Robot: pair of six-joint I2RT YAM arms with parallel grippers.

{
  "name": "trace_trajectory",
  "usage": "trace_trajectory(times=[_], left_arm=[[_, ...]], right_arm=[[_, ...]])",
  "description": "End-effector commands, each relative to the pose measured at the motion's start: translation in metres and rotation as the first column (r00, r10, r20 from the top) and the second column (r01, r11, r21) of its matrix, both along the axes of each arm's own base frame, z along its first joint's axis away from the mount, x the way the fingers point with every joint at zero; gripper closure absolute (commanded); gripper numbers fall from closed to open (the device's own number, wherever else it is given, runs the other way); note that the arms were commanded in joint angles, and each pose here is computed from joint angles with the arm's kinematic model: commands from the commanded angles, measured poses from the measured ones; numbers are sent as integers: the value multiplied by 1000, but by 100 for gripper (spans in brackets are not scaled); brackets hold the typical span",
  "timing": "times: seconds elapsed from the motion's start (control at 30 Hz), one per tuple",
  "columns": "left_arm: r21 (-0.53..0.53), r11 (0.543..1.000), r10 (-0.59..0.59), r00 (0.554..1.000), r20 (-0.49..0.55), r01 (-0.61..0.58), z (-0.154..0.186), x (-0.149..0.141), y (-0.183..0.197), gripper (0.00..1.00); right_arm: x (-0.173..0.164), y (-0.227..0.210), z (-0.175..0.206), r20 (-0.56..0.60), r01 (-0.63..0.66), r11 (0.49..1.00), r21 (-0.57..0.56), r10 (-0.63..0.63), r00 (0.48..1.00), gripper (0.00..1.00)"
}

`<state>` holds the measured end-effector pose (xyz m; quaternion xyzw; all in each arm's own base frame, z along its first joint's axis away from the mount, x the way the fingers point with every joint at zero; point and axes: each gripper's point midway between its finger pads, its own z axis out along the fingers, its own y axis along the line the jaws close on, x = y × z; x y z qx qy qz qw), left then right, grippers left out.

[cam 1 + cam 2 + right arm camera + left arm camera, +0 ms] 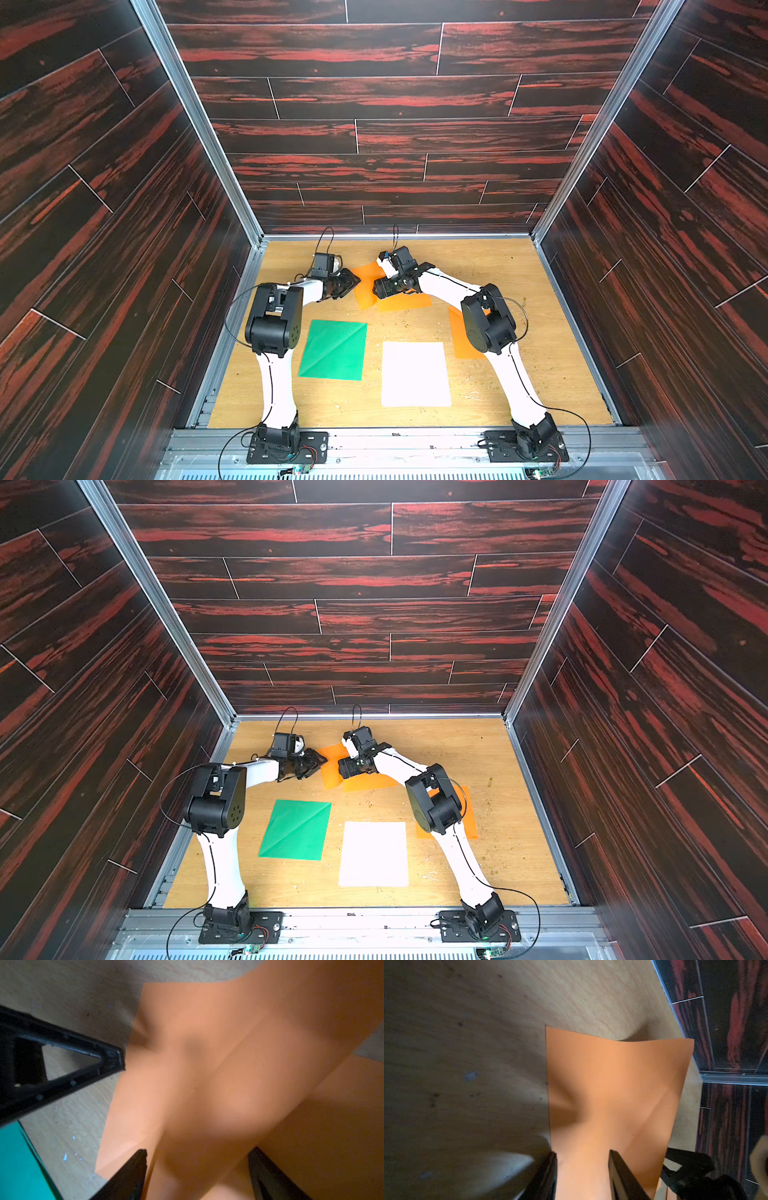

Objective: Sort the scattered colored papers by color
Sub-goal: Pick up the colored paper from the center of the board.

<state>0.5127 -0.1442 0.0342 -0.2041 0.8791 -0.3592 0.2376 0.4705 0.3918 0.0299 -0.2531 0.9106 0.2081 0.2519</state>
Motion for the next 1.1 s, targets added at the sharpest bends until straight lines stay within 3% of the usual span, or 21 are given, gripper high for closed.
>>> trace_trajectory(times=[0.0, 0.13, 0.3, 0.77, 1.07], left_arm=[[-106, 994, 28, 999, -27, -31, -14, -7, -8, 55], [-196, 978, 89, 995, 53, -77, 1, 5, -5, 55], [-282, 955, 123, 989, 83, -95, 7, 8, -2, 55], [-295, 950, 142, 985, 99, -107, 9, 5, 4, 54], [-421, 901, 212, 951, 226, -101, 39, 2, 14, 54]], right_arm=[[-25, -13, -56, -133, -17, 996, -92, 5, 991, 19], [-26, -13, -57, -137, -17, 995, -95, 4, 991, 20], [-26, -14, -58, -140, -15, 995, -95, 2, 990, 22], [-22, -10, -39, -106, -2, 998, -68, -5, 994, 40], [-25, -5, -11, -82, -12, 1000, -1, 12, 997, 49]])
